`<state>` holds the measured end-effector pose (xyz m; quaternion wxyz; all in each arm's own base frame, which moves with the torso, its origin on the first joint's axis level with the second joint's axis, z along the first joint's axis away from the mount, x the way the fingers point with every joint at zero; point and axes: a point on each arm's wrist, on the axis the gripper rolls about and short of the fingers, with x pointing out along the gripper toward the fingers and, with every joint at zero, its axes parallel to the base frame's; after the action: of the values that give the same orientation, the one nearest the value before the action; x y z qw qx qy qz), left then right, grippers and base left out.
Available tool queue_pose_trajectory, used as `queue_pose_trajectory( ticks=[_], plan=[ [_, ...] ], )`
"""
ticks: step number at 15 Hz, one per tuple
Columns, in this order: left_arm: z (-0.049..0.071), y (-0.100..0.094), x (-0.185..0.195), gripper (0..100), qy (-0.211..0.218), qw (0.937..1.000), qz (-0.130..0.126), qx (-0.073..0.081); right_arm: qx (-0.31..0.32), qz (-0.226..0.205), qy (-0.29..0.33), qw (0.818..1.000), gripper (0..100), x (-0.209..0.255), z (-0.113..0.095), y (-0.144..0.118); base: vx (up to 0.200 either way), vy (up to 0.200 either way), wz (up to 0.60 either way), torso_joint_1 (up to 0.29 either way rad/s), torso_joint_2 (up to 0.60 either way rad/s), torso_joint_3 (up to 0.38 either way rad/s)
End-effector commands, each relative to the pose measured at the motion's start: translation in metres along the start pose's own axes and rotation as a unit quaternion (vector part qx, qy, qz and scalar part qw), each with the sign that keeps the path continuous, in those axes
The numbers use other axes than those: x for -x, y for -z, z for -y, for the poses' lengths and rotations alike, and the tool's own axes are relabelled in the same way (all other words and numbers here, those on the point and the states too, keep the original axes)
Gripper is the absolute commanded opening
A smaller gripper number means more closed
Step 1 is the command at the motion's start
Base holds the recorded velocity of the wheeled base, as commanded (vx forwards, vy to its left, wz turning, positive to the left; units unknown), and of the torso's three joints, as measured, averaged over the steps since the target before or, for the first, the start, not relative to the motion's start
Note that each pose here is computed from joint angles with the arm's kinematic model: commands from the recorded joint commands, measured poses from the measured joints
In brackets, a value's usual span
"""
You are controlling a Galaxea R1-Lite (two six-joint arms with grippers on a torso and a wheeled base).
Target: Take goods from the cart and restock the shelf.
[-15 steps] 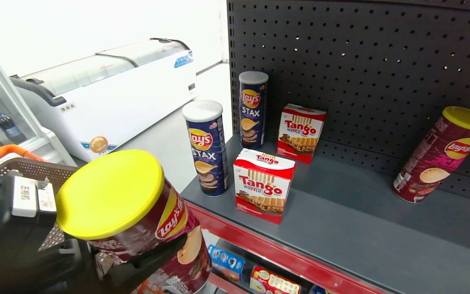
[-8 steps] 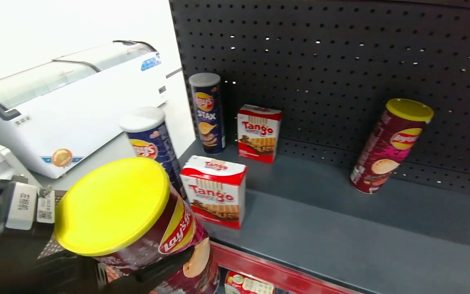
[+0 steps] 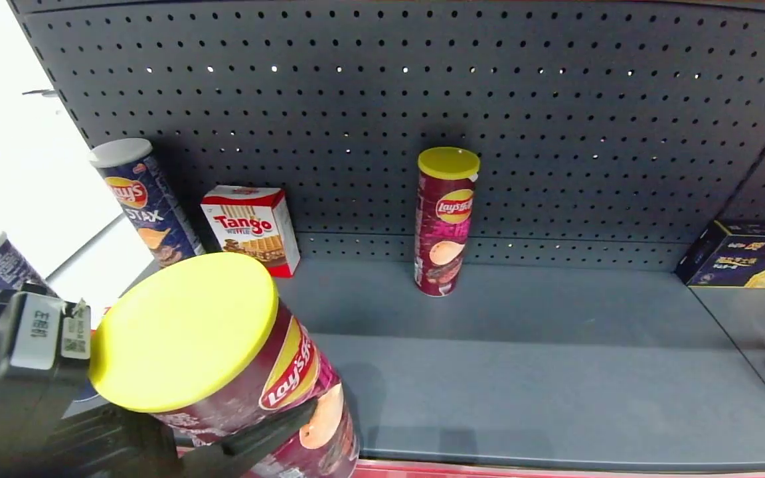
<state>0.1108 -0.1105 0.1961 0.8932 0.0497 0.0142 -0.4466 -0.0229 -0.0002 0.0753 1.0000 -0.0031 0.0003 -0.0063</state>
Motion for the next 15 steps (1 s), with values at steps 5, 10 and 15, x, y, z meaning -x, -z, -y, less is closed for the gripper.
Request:
queue_pose_trajectory(
  ticks=[5,10,15],
  plan=[
    [-0.004,-0.001,0.002,0,-0.014,0.9999,0.002,0.008,0.001,0.000,0.000,1.000,100,0.000,0.000,0.000,0.000,0.000,0.00,0.000,0.00,0.000],
    [-0.002,-0.001,-0.002,0,0.014,0.9999,0.001,0.005,0.000,0.000,0.000,1.000,100,0.000,0.000,0.000,0.000,0.000,0.00,0.000,0.00,0.000],
    [-0.004,0.005,-0.008,0,0.013,0.9997,-0.017,-0.011,0.006,0.027,-0.014,1.000,100,0.004,0.000,-0.030,0.000,0.000,0.00,0.000,0.00,0.000]
  ],
)
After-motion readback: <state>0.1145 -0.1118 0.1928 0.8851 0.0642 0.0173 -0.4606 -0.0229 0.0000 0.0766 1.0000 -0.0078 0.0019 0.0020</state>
